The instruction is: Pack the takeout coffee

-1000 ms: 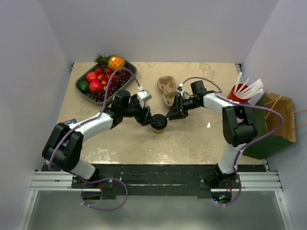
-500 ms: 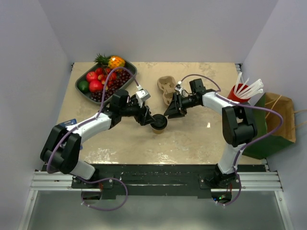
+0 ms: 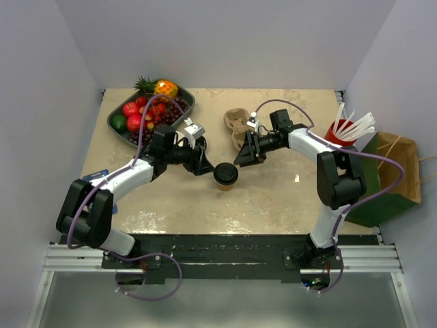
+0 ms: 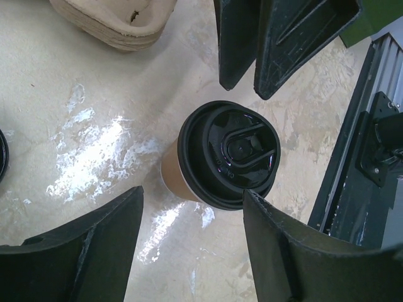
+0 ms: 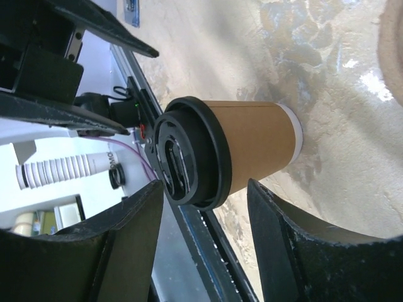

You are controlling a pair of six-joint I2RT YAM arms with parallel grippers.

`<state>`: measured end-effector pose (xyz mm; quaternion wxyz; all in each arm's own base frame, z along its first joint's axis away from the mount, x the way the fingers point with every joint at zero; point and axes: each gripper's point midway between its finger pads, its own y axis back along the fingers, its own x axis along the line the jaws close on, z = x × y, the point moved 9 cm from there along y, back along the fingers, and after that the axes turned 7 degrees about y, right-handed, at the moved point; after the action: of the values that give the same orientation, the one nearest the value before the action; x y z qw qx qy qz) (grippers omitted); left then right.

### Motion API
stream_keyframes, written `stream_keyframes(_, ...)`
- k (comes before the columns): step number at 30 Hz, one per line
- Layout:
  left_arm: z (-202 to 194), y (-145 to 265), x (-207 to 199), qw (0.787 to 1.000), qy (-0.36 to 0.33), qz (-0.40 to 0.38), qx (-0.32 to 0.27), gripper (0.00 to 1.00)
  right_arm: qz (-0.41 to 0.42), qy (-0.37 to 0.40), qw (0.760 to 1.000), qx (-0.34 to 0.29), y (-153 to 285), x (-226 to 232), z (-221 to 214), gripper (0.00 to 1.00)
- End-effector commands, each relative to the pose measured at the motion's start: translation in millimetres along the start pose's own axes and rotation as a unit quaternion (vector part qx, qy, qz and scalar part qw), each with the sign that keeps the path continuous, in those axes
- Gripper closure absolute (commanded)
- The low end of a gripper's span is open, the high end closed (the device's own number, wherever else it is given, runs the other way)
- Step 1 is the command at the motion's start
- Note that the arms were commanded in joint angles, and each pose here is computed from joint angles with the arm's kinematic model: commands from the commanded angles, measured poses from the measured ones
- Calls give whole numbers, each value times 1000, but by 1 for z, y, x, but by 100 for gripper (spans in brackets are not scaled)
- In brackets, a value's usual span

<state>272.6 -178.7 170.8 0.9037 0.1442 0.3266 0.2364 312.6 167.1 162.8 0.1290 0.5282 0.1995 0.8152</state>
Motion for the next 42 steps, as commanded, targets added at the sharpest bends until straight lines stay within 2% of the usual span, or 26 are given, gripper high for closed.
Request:
stream_keyframes(1,5,-2,-2,1000,10,-13,-5,32,24,54,998,8,2,12,7,39)
stream_keyframes(8,-2,-6,3,1000,14,-12,4,32,32,77,996,31,-13,20,3,37)
stream_keyframes(19,-6,-15,11,999,25,-16,24,34,24,68,997,35,-19,13,6,38)
stream_keyframes(30,15,-3,-5,998,-13,-66,-12,33,26,86,995,40,-23,17,9,38)
stream_keyframes(35,16,12,-6,998,-8,-54,-22,32,23,89,995,40,-22,17,9,38)
stream_keyframes(42,0,13,6,1000,29,-6,2,32,17,101,994,45,-25,21,8,38)
